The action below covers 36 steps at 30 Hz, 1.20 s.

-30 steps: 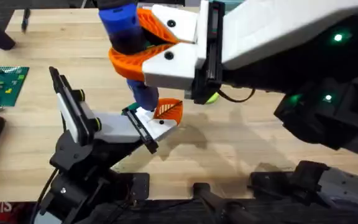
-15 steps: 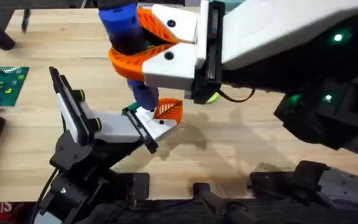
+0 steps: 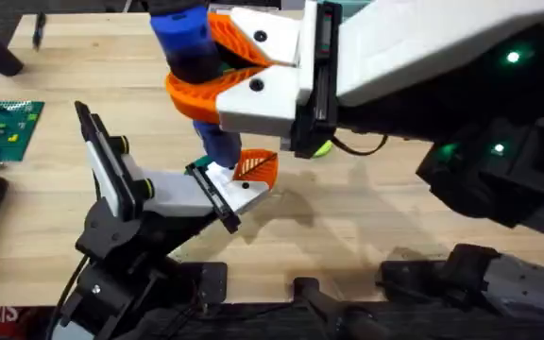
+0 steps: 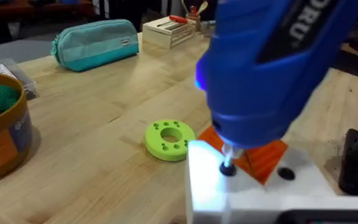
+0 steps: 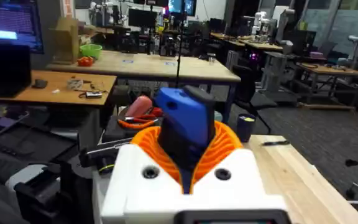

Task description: Pick up the gripper from the table and insert it into the empty holder that is missing its gripper. Then pick up a screw, insert it into the mounting hole, and use the screwdriver to tighten it. Finally, clean up the table by picking up the vegetable and placing it into the bucket.

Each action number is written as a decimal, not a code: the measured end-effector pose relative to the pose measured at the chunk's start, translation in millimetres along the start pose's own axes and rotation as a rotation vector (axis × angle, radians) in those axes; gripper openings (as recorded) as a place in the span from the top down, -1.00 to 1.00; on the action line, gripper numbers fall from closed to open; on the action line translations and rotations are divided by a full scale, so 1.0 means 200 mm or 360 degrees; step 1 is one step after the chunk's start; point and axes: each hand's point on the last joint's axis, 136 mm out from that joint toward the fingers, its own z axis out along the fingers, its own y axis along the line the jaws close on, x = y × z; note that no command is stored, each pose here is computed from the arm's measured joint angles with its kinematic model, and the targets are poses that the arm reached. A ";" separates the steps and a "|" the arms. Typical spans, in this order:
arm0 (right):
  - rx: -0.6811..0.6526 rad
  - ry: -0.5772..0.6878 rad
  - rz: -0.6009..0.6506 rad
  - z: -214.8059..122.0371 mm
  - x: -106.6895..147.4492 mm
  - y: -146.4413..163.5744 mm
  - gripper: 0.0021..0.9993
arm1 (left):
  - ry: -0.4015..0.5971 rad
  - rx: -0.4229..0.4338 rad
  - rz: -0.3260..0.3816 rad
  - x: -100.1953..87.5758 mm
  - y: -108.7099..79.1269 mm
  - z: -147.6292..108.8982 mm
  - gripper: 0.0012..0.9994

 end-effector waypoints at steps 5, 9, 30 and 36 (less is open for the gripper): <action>0.0000 0.0000 0.0000 0.00 0.00 0.00 0.90 | 0.0000 0.0000 0.0000 0.00 0.00 0.00 0.97; 0.0000 0.0021 0.0011 0.00 0.02 0.00 0.90 | 0.0001 0.0000 0.0000 0.00 0.00 0.00 0.97; 0.0000 0.0054 0.0024 0.00 0.03 0.00 0.90 | 0.0002 0.0000 -0.0001 0.00 0.00 0.00 0.97; 0.0000 0.0044 0.0017 0.00 0.02 0.00 0.90 | 0.0001 0.0000 -0.0001 0.00 0.00 0.00 0.97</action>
